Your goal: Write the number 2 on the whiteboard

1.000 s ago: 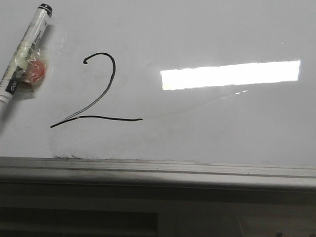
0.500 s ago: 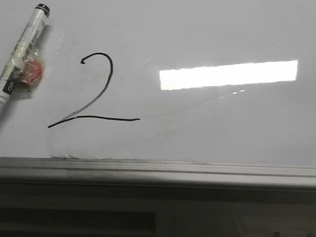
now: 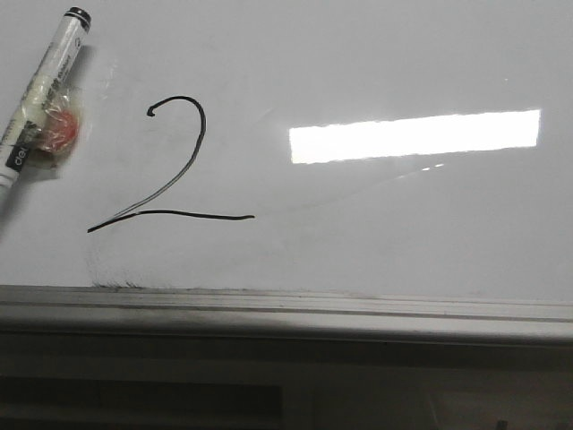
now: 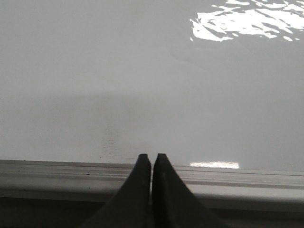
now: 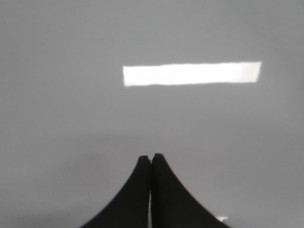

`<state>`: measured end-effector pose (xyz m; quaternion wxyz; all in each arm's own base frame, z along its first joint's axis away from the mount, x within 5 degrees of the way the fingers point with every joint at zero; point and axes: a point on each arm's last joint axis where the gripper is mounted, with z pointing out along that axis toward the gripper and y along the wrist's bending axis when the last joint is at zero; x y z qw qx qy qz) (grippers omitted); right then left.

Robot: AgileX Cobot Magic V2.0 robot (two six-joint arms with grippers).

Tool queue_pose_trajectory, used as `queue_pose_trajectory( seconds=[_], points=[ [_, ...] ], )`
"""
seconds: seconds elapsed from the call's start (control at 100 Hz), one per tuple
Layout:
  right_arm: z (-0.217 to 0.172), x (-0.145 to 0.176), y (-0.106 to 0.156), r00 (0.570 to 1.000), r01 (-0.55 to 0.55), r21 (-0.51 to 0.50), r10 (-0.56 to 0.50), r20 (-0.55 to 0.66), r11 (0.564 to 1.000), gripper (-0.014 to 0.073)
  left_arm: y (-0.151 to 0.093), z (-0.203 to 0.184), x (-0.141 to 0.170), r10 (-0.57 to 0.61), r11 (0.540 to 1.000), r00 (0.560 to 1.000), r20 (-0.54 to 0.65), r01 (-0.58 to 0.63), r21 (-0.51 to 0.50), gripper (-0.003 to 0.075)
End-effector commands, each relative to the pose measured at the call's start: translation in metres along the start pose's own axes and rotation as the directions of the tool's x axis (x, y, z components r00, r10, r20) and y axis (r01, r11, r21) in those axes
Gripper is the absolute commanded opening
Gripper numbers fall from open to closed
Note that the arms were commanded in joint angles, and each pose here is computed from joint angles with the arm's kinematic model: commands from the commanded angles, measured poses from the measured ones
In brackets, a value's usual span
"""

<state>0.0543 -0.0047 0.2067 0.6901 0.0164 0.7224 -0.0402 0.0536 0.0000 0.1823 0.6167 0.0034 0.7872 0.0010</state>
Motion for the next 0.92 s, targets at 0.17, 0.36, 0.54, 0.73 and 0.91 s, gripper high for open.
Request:
queue_pose_trajectory(
  seconds=[0.17, 0.36, 0.54, 0.73, 0.91],
  points=[
    [0.001, 0.021, -0.001, 0.993, 0.092, 0.024, -0.091, -0.072, 0.995, -0.0055, 0.000, 0.001, 0.003, -0.009, 1.000, 0.999, 0.052, 0.009, 0.000, -0.0019],
    [0.000, 0.030, -0.002, 0.982, 0.080, 0.019, -0.076, -0.175, 0.997, -0.0055, 0.000, 0.001, 0.003, -0.009, 1.000, 0.998, 0.054, 0.009, 0.000, -0.0019],
    [0.000, 0.030, -0.002, 0.982, 0.080, 0.019, -0.076, -0.173, 0.997, -0.0055, 0.000, 0.001, 0.003, -0.009, 1.000, 0.998, 0.054, 0.009, 0.000, -0.0019],
    [0.000, 0.030, -0.002, 0.983, 0.080, 0.019, -0.076, -0.169, 0.997, -0.0055, 0.000, 0.001, 0.003, -0.009, 1.000, 0.998, 0.054, 0.009, 0.000, -0.0019],
    [0.000, 0.030, -0.002, 0.983, 0.080, 0.019, -0.076, -0.169, 0.997, -0.0055, 0.000, 0.001, 0.003, -0.009, 1.000, 0.998, 0.054, 0.009, 0.000, -0.0019]
  ],
)
